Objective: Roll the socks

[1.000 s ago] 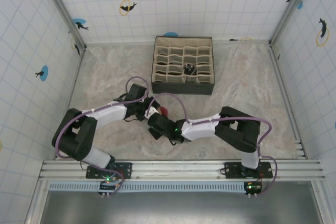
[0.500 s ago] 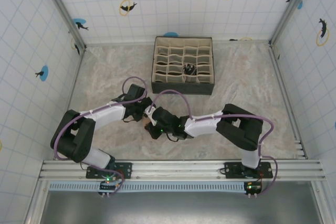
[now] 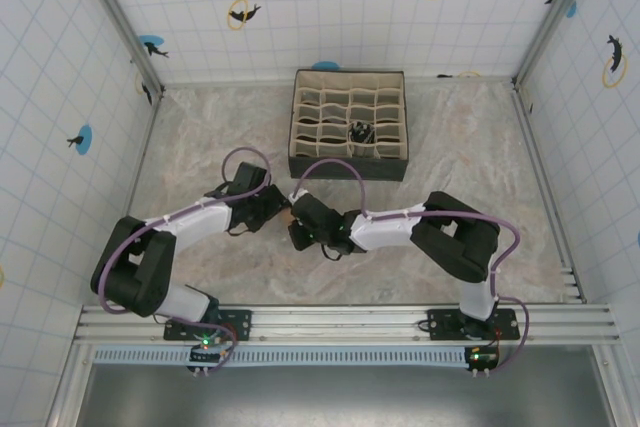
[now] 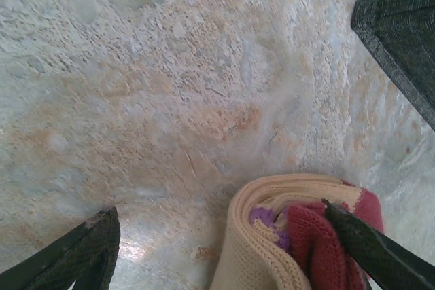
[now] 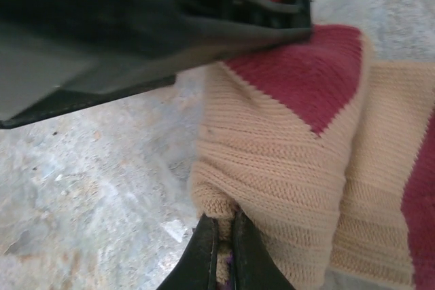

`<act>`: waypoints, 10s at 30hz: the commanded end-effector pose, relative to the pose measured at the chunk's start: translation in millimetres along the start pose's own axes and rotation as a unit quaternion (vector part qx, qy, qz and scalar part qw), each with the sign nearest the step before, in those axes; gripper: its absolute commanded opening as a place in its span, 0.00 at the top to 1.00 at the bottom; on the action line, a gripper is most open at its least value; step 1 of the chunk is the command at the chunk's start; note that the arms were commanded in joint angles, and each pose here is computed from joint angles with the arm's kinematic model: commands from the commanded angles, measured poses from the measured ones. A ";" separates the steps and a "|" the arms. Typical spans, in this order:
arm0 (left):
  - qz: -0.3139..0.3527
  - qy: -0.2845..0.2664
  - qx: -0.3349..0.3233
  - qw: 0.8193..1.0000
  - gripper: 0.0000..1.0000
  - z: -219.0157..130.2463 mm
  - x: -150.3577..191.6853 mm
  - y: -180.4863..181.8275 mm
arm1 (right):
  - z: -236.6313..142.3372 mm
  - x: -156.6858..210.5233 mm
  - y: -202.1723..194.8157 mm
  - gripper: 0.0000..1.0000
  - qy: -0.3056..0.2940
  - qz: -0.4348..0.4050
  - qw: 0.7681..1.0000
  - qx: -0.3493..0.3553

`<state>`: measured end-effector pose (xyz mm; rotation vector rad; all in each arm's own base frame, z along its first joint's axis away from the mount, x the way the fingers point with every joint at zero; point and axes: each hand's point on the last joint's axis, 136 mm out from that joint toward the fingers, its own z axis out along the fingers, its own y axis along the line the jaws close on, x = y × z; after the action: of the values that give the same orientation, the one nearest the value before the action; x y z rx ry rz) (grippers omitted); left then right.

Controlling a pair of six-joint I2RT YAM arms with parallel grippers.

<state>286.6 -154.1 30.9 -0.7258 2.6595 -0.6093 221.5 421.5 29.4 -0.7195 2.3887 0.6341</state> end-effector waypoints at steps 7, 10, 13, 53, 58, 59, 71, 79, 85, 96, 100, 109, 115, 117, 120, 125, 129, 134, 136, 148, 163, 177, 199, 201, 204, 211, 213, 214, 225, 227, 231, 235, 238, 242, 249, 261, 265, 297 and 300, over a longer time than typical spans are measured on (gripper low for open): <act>-0.027 0.006 -0.028 0.999 0.22 -6.6 -10.3 20.9 | 3.0 95.7 -65.9 1.00 0.152 -0.001 0.984 0.094; -0.023 0.007 -0.018 1.000 0.22 -8.6 -11.1 18.8 | 3.0 92.3 -56.2 1.00 0.151 0.010 0.987 0.051; -0.009 0.001 0.006 1.000 0.22 -13.8 -12.1 10.9 | 0.6 90.3 -47.1 1.00 0.155 0.039 0.987 -0.001; 0.083 0.084 0.018 0.993 1.00 14.4 46.3 -32.5 | -45.3 51.1 -52.9 0.68 0.058 0.176 0.972 -0.143; 0.082 0.095 0.007 0.992 1.00 9.2 46.2 -35.6 | -56.9 32.7 -53.3 0.51 0.021 0.083 0.994 -0.063; 0.082 0.098 0.006 0.992 1.00 8.6 46.6 -36.3 | -59.3 29.5 -52.4 0.46 0.012 0.060 0.997 -0.044; 0.079 0.147 -0.013 0.986 1.00 15.2 63.4 -26.3 | -63.0 9.9 -23.3 0.29 -0.073 -0.165 0.975 0.132; 0.069 0.162 -0.009 0.984 1.00 16.1 71.9 -20.2 | -46.2 -2.9 -18.3 0.32 -0.104 -0.213 0.948 0.214; 0.063 0.166 -0.004 0.984 1.00 15.0 76.0 -17.0 | -35.6 -1.6 -24.0 0.44 -0.097 -0.214 0.943 0.234; 0.066 0.152 0.027 0.986 0.38 3.5 69.3 -34.7 | -30.1 38.8 -59.7 0.98 -0.028 -0.113 0.977 0.178; 0.070 0.139 0.046 0.987 0.29 -2.3 63.8 -45.4 | -30.1 54.4 -72.4 1.00 -0.001 -0.029 0.992 0.126; 0.095 0.106 0.160 0.977 0.27 -20.0 57.4 -83.4 | -37.6 72.7 -95.4 1.00 0.025 0.151 0.988 0.016; 0.110 0.110 0.171 0.973 0.28 -18.6 59.2 -86.7 | -41.6 79.5 -103.9 1.00 0.034 0.263 0.963 -0.050; 0.112 0.111 0.164 0.974 0.29 -13.9 60.7 -82.2 | -44.2 81.1 -107.8 1.00 0.034 0.296 0.952 -0.063; 0.115 0.112 0.155 0.975 0.30 -6.1 62.9 -76.7 | -46.2 82.0 -111.3 1.00 0.037 0.329 0.941 -0.074; 0.128 0.117 0.164 0.971 0.32 3.0 70.3 -85.7 | -43.4 90.1 -114.9 1.00 0.059 0.358 0.929 -0.067; 0.143 0.121 0.160 0.969 0.34 12.8 80.7 -93.4 | -43.0 95.7 -116.8 1.00 0.064 0.393 0.914 -0.072; 0.141 0.113 0.162 0.970 0.37 21.3 85.7 -94.1 | -45.4 100.1 -118.8 1.00 0.064 0.428 0.898 -0.074; 0.135 0.095 0.172 0.971 0.37 20.9 82.2 -95.3 | -46.6 101.7 -120.1 0.99 0.063 0.442 0.892 -0.074; 0.116 0.111 0.184 0.970 0.46 43.6 87.3 -100.0 | -53.9 105.2 -122.1 0.95 0.046 0.485 0.870 -0.080; 0.116 0.135 0.184 0.967 0.68 60.8 107.2 -101.0 | -52.7 100.0 -113.6 0.92 0.043 0.504 0.856 -0.108; 0.246 0.190 0.119 0.943 1.00 63.4 118.6 -84.0 | -79.8 74.8 -122.8 0.53 0.035 0.409 0.910 -0.048; 0.270 0.231 0.130 0.926 1.00 68.7 126.6 -81.4 | -66.4 65.7 -114.1 0.35 0.078 0.378 0.917 -0.096; 0.268 0.232 0.131 0.926 1.00 69.2 127.2 -80.8 | -62.3 72.0 -112.4 0.38 0.086 0.380 0.916 -0.094; 0.265 0.231 0.134 0.926 1.00 68.7 127.7 -81.3 | -57.7 80.7 -113.3 0.45 0.092 0.381 0.916 -0.085; 0.263 0.218 0.135 0.930 0.77 64.3 124.0 -81.8 | -56.9 91.7 -127.8 0.81 0.085 0.385 0.918 -0.042; 0.264 0.207 0.139 0.932 0.55 58.1 120.4 -85.4 | -62.5 86.4 -131.0 0.91 0.069 0.375 0.924 -0.035; 0.262 0.202 0.141 0.933 0.49 54.3 117.7 -87.7 | -66.5 82.1 -133.7 0.97 0.057 0.369 0.927 -0.029; 0.299 0.099 0.142 0.938 0.28 -12.0 56.2 -143.5 | -129.3 23.4 -155.1 1.00 -0.083 0.241 0.965 0.055; 0.301 0.076 0.129 0.942 0.27 -23.1 34.9 -143.5 | -140.9 13.6 -156.0 1.00 -0.106 0.223 0.967 0.062; 0.281 0.023 0.106 0.954 0.25 -39.1 -18.8 -136.6 | -162.8 -2.2 -157.4 1.00 -0.149 0.187 0.967 0.081; 0.262 -0.013 0.095 0.960 0.29 -46.2 -68.4 -129.9 | -176.7 -10.1 -157.6 1.00 -0.178 0.175 0.964 0.088; 0.263 -0.023 0.085 0.961 0.35 -40.7 -88.9 -129.1 | -179.8 -10.8 -157.3 1.00 -0.182 0.174 0.964 0.088; 0.266 -0.015 0.076 0.961 0.41 -25.2 -100.4 -131.6 | -181.9 -11.5 -155.6 1.00 -0.183 0.173 0.964 0.087; 0.256 0.019 0.056 0.965 0.57 4.7 -93.2 -116.5 | -188.6 -12.0 -157.7 1.00 -0.184 0.165 0.964 0.098; 0.238 0.055 0.051 0.968 0.90 2.4 -60.1 -90.5 | -197.2 -54.3 -135.9 1.00 -0.234 0.088 0.964 0.094; 0.237 0.059 0.054 0.968 0.94 -8.5 -47.9 -88.0 | -194.2 -71.7 -123.3 1.00 -0.249 0.051 0.963 0.095; 0.272 0.038 0.276 0.921 0.11 -95.1 -43.7 -215.0 | -142.2 -142.8 -104.0 0.99 -0.341 -0.086 0.934 0.062; 0.278 0.036 0.292 0.914 0.10 -93.4 -45.0 -224.3 | -139.5 -141.6 -104.3 0.99 -0.336 -0.091 0.935 0.064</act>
<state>372.4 -261.3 217.2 0.1364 2.4132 -1.1104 330.2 309.7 180.6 -0.5437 1.7541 0.5164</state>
